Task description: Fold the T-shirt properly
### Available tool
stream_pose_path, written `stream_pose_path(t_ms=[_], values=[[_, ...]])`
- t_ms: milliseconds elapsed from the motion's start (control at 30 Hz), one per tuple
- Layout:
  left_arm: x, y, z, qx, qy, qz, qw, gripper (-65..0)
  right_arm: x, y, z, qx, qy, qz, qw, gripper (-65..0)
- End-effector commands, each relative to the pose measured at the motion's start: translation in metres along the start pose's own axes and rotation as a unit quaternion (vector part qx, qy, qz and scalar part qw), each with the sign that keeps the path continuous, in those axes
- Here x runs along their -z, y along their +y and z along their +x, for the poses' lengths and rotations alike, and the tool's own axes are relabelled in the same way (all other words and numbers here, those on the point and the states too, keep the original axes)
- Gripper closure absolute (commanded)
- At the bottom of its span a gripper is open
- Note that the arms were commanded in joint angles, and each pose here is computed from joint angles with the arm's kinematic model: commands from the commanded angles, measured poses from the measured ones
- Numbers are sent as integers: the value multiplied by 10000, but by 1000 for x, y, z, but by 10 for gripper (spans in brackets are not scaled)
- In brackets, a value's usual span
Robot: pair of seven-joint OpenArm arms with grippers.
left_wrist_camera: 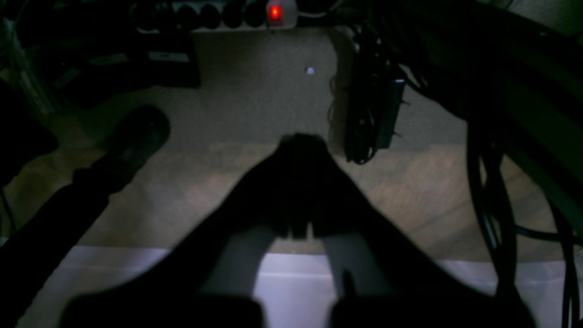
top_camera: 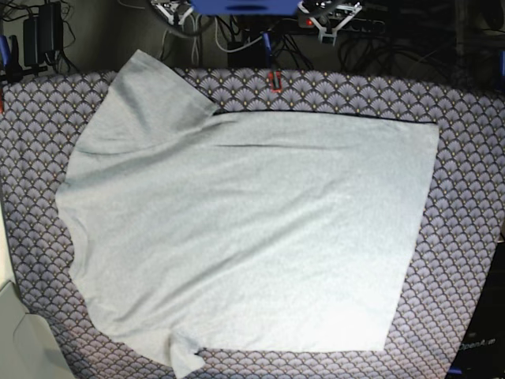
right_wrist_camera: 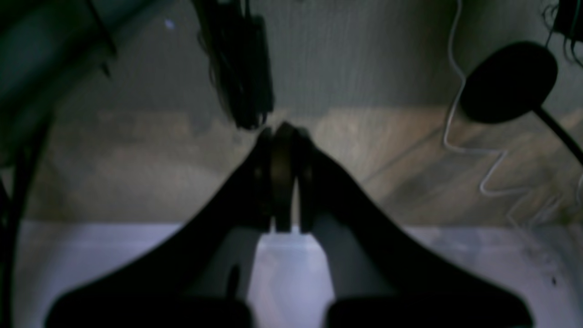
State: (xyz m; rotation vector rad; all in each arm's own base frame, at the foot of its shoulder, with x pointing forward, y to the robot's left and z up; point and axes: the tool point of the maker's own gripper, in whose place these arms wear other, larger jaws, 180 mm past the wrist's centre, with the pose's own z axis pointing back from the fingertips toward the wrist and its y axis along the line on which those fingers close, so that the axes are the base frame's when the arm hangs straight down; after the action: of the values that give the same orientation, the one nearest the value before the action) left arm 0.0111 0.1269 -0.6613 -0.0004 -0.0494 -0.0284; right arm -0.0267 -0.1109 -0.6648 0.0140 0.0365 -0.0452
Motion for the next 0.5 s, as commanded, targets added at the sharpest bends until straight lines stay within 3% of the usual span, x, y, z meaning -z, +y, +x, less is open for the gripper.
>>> stream_pose_path(t_ms=[0,67,267,467], values=[[0,1,0,39,-12,-3,10000,-4,0,4,-4,12,-14,64,10000,0],[0,1,0,9,-12,-2,10000,-4,-1,2,-4,13,-37,51,10000,0],[0,1,-2,16,11,4,10000,-4,-2,4,-14,9,469,61,9989,0],[0,2,-2,47,19,13,10000,-4,-2,4,-10,8,462,62,9989,0]])
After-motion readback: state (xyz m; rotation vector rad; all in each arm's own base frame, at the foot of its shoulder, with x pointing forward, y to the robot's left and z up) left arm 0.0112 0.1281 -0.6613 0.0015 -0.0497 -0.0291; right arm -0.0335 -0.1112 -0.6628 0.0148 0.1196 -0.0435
